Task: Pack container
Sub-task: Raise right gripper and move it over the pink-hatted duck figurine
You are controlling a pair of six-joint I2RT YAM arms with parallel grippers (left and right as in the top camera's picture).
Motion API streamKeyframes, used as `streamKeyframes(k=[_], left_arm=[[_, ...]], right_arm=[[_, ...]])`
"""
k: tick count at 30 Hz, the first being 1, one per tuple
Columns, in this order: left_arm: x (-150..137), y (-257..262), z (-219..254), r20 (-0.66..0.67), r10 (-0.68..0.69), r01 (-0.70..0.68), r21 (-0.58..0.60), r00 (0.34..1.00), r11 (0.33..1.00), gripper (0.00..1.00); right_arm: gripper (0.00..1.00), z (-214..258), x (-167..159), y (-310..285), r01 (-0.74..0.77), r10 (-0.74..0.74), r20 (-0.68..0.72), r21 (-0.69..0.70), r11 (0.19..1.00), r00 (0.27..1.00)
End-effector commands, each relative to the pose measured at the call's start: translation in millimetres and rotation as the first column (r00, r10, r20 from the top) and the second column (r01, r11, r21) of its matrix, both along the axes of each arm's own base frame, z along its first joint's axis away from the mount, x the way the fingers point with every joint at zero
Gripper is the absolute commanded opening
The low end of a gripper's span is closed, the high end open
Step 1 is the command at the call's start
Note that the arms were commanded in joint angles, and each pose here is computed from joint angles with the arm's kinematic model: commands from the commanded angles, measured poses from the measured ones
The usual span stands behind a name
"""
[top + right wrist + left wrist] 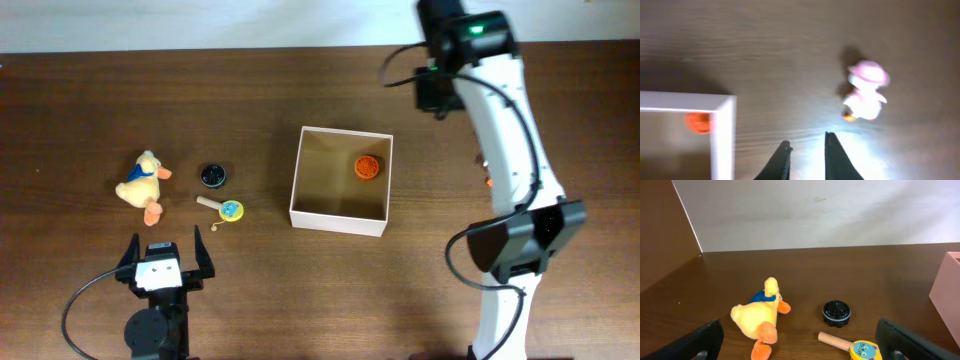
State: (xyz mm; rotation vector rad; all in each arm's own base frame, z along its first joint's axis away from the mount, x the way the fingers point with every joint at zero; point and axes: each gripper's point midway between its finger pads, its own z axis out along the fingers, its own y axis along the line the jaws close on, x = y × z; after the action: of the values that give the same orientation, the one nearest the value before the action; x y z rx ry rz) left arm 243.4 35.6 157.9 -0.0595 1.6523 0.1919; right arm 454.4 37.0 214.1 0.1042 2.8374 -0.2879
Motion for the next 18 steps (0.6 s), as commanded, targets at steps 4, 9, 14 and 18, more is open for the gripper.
streamKeyframes(k=[4,9,14,18], left_arm=[[0,-2,-1,0.001,-0.014,0.014,0.008,1.000,1.000,0.99],[0,-2,-1,0.001,-0.014,0.014,0.008,1.000,1.000,0.99],[0,-2,-1,0.001,-0.014,0.014,0.008,1.000,1.000,0.99],[0,-2,-1,0.001,-0.014,0.014,0.008,1.000,1.000,0.99]], right_arm=[[0.27,1,-18,-68,0.219,-0.219,-0.041,-0.006,0.976,0.975],[0.33,-41,-39,-108,0.331,-0.319,-0.183,0.034,0.943,0.930],[0.34,-88,-54,-129,0.386,-0.355,-0.283,0.059,0.921,0.891],[0.37,-107,-54,-137,0.380,-0.346,-0.289,0.071,0.922,0.893]])
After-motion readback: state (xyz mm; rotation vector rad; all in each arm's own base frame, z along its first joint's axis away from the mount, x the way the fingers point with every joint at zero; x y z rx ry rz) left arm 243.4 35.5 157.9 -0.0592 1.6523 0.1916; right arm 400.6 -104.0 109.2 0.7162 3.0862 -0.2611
